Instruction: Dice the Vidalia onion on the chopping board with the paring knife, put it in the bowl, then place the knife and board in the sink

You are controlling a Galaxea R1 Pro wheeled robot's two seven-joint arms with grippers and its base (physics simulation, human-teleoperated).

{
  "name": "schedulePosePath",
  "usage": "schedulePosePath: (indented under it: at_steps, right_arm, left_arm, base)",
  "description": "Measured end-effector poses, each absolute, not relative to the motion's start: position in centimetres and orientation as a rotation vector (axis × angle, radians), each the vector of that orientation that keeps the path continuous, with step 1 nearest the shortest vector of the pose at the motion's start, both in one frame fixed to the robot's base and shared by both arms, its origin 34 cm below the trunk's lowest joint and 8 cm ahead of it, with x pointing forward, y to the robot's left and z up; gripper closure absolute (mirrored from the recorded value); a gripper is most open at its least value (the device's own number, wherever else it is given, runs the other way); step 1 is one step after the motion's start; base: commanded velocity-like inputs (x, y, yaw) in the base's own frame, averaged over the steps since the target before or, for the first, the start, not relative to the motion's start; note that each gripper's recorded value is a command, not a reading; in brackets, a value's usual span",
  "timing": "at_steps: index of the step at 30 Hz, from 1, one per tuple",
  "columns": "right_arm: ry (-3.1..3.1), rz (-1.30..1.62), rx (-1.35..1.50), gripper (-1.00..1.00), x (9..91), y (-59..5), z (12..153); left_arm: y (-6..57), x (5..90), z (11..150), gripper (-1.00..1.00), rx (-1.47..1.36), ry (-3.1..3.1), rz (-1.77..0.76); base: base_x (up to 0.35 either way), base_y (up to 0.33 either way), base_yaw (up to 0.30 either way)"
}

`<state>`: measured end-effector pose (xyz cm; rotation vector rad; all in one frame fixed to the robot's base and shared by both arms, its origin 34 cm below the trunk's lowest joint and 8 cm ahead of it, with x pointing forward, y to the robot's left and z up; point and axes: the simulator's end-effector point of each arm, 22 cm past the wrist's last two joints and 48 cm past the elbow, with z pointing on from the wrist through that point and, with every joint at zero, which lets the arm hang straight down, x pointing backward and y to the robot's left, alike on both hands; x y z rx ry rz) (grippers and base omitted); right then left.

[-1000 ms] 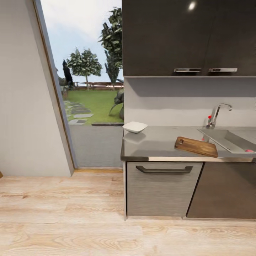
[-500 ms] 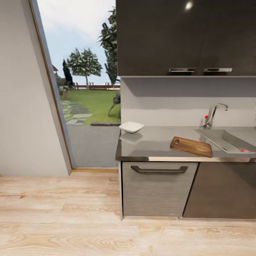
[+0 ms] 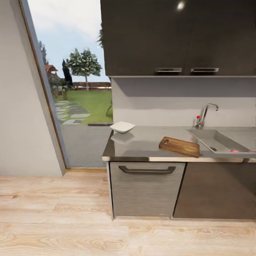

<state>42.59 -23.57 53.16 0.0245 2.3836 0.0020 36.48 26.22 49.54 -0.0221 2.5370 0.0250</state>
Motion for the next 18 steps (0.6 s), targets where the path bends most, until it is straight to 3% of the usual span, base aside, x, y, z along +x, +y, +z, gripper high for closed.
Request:
schedulePosePath:
  at_steps: [11, 18]
  right_arm:
    - [2.383, 0.002, 0.025, -1.0, 42.61, -23.57, 53.18]
    - [2.383, 0.003, 0.024, -1.0, 42.59, -23.56, 53.19]
  left_arm:
    - [26.23, 36.44, 49.53, -1.0, -0.022, 2.538, 0.025]
    - [26.19, 36.44, 49.54, -1.0, -0.021, 2.538, 0.024]
  base:
    - [0.043, -0.07, 0.0]
    - [0.188, -0.018, -0.014]
